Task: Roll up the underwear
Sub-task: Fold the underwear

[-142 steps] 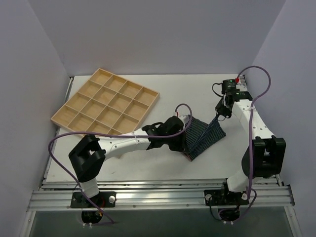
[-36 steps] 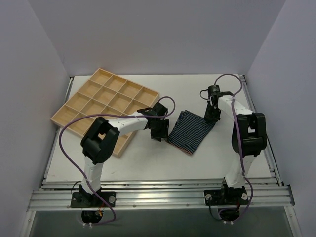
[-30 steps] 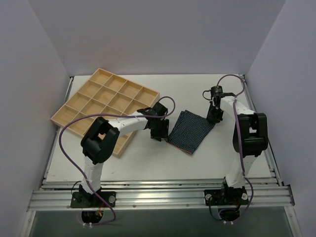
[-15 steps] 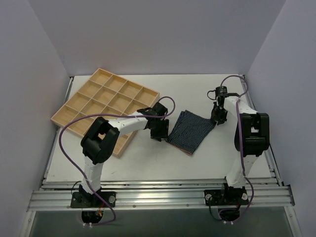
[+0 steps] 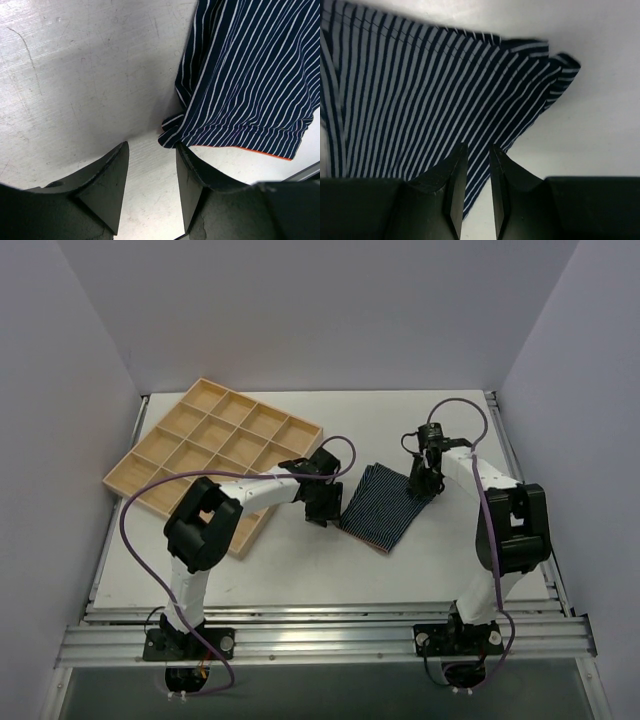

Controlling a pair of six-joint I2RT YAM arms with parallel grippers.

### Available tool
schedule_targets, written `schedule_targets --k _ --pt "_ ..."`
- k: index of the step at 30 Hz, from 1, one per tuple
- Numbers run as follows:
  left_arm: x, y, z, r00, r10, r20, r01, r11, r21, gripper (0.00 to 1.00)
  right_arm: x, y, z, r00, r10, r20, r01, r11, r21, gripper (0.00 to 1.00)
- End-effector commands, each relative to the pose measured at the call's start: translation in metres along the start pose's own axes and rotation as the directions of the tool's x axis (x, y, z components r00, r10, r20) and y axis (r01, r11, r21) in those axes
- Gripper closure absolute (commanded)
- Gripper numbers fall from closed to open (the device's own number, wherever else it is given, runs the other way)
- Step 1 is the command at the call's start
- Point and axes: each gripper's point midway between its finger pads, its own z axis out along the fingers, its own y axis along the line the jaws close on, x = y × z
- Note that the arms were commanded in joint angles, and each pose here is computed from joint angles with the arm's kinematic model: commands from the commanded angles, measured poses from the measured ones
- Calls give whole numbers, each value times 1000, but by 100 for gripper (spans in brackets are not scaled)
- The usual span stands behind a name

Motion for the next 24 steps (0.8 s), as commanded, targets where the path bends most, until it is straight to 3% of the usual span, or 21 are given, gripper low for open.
schedule_targets --k 1,9,17,24 --pt "24 20 7 998 -1 -69 -5 996 -87 48 26 -9 7 998 33 -59 -31 999 31 80" --pt "27 17 9 998 -17 -68 12 997 -74 48 41 -17 24 994 6 -108 1 998 69 80" --pt "22 12 7 998 -3 -57 0 998 -59 48 14 19 -42 997 -73 5 73 997 -3 80" --pt "25 11 9 998 -9 -63 5 998 -56 48 85 51 -43 995 -76 -63 65 985 -160 80"
